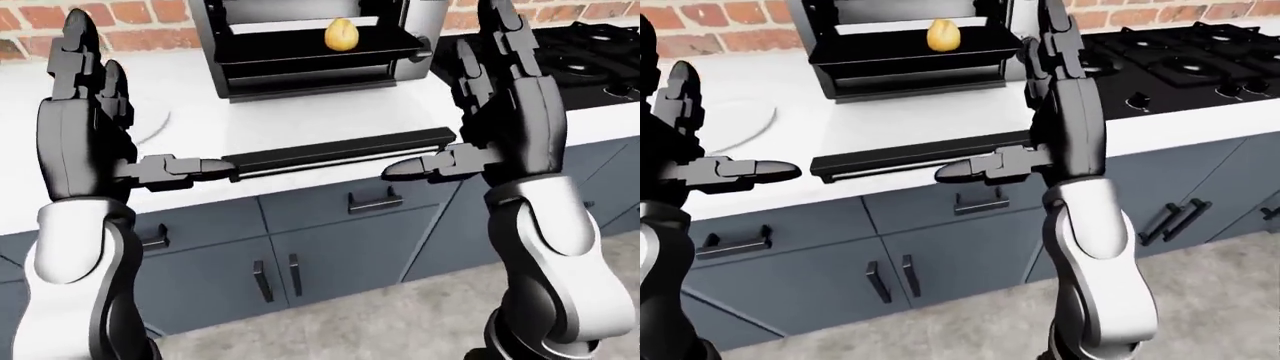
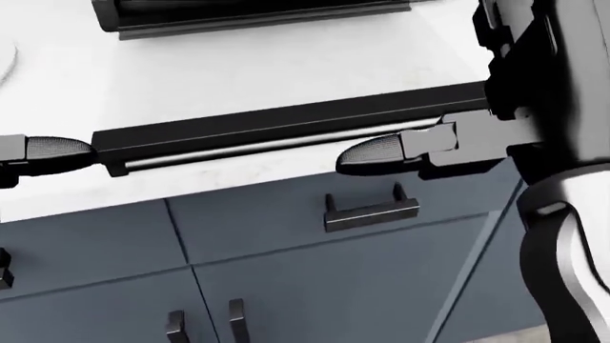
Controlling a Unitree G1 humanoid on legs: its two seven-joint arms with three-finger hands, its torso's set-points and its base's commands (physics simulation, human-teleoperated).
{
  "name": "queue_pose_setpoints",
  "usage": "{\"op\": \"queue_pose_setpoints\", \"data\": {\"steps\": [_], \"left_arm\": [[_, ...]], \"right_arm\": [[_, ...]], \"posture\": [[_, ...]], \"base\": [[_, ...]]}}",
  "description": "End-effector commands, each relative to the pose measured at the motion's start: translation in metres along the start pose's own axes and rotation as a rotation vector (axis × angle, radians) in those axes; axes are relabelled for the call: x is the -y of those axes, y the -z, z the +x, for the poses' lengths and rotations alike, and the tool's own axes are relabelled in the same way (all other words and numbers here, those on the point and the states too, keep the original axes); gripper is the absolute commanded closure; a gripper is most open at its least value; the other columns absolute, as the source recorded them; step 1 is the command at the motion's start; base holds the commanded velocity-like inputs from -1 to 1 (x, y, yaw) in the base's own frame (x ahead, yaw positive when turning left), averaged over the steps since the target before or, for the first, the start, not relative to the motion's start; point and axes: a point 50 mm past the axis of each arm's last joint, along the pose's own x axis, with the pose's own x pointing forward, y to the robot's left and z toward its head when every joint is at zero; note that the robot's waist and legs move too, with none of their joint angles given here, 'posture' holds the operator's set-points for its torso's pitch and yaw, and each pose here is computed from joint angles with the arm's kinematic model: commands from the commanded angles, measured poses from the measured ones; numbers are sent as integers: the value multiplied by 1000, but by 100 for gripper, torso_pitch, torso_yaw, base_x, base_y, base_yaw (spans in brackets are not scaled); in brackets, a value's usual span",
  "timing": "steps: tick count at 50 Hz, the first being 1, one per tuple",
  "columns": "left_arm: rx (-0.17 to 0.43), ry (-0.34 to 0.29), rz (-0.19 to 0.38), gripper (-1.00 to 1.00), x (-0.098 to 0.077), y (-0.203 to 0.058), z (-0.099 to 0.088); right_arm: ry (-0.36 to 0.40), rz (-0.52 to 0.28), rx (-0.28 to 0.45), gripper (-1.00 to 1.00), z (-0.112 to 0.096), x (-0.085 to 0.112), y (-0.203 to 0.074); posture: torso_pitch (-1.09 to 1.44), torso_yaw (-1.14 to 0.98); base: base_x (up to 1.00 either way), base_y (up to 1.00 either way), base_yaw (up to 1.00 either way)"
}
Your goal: Pick the bread from the tray and place it on the plate on the counter.
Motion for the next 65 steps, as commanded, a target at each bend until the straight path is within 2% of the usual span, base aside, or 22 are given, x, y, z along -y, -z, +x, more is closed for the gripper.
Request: {"op": "queue_pose_setpoints", "data": {"steps": [1,8,22,27,30,31,46,58,65], "left_arm": [[95,-14,5,-100,-3,-16,-1],[96,-23,7,-100,-6,-18,-2],[98,-20,11,-100,-4,-18,-1],[97,-19,9,-100,-4,-17,-1],[98,-17,8,-100,-3,-18,-1],[97,-16,9,-100,-3,-17,-1],[100,-12,12,-100,-1,-20,0],[107,-6,9,-100,0,-23,4],[106,-6,12,-100,1,-22,3]], "right_arm": [[16,-18,99,-100,-1,2,-17],[16,-11,120,-100,0,2,-20],[35,-16,112,-100,-2,6,-19],[56,-7,111,-100,-1,7,-18],[66,-30,109,-100,-1,9,-19],[62,-12,118,-100,-2,9,-21],[85,-8,142,-100,-4,16,-26],[66,-11,151,-100,-3,13,-32],[80,-7,147,-100,-4,15,-30]], "posture": [[0,0],[0,0],[0,0],[0,0],[0,0],[0,0],[0,0],[0,0],[0,0]], "base": [[0,0,0],[0,0,38],[0,0,67],[0,0,0],[0,0,0],[0,0,0],[6,25,0],[14,25,0],[12,1,0]]}}
